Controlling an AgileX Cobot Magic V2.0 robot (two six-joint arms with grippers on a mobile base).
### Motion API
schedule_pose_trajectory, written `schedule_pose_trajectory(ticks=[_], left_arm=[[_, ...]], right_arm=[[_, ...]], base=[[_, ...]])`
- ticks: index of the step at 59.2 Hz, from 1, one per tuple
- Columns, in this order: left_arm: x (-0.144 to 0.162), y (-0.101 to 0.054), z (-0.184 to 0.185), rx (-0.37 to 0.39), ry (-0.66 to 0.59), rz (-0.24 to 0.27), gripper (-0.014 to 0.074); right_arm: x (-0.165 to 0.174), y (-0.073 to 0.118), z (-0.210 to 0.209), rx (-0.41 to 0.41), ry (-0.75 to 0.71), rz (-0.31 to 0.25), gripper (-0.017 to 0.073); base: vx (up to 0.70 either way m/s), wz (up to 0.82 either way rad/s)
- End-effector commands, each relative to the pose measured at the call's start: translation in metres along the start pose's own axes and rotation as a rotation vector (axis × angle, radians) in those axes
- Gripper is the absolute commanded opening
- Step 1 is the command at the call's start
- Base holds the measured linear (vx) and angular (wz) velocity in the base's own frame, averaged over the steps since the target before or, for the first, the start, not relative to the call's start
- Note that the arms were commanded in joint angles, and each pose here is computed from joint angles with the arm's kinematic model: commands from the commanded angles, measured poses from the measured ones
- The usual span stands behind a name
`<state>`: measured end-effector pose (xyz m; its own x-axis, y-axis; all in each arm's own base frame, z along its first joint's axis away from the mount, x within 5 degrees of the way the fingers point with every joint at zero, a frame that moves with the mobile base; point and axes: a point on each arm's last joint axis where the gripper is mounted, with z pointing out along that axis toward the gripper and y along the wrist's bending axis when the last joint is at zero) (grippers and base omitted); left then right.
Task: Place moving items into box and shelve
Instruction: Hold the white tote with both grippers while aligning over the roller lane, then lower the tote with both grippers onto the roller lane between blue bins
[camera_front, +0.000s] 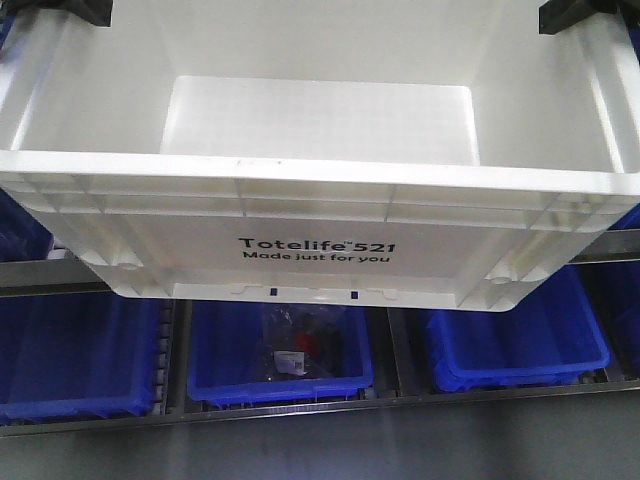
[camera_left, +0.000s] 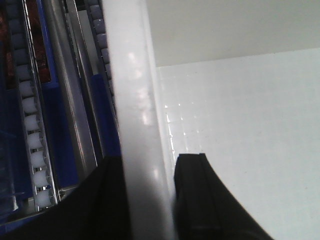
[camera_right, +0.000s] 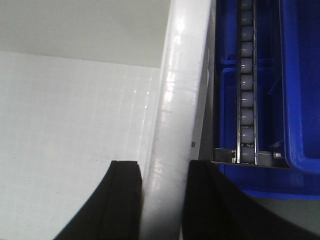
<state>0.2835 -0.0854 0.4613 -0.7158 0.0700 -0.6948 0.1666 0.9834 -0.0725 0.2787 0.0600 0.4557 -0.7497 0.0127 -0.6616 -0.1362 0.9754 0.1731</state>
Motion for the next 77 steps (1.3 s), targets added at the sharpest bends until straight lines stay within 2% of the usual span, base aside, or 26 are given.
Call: schedule_pose_trajectory(ticks=[1, 37, 55, 64, 72, 77], left_arm=[[-0.014, 0.008, -0.036, -0.049, -0.207, 0.031, 0.0002], [-0.014, 0.008, -0.036, -0.049, -0.208, 0.031, 0.0002], [-0.022, 0.006, -0.037, -0.034, -0.295, 0.033, 0.0002], [-0.024, 0.005, -0.026, -0.034, -0.285, 0.034, 0.0002], [-0.027, 0.004, -0.006, -0.038, -0.250, 0.038, 0.0002], [-0.030, 0.003, 0.007, -0.037, -0.245, 0.041, 0.0002]], right_arm=[[-0.014, -0.002, -0.032, 0.033, -0.206, -0.036, -0.0005], [-0.014, -0.002, -0.032, 0.032, -0.205, -0.035, -0.0005], [-0.015, -0.002, -0.032, 0.031, -0.215, -0.036, -0.0005], [-0.017, -0.004, -0.020, 0.040, -0.190, -0.036, -0.0005], [-0.022, -0.008, 0.002, 0.070, -0.165, -0.058, -0.0003], [-0.027, -0.010, 0.015, 0.091, -0.176, -0.099, -0.0003]], base=[[0.00, 0.00], [0.00, 0.00], [0.00, 0.00], [0.00, 0.00], [0.00, 0.00], [0.00, 0.00]])
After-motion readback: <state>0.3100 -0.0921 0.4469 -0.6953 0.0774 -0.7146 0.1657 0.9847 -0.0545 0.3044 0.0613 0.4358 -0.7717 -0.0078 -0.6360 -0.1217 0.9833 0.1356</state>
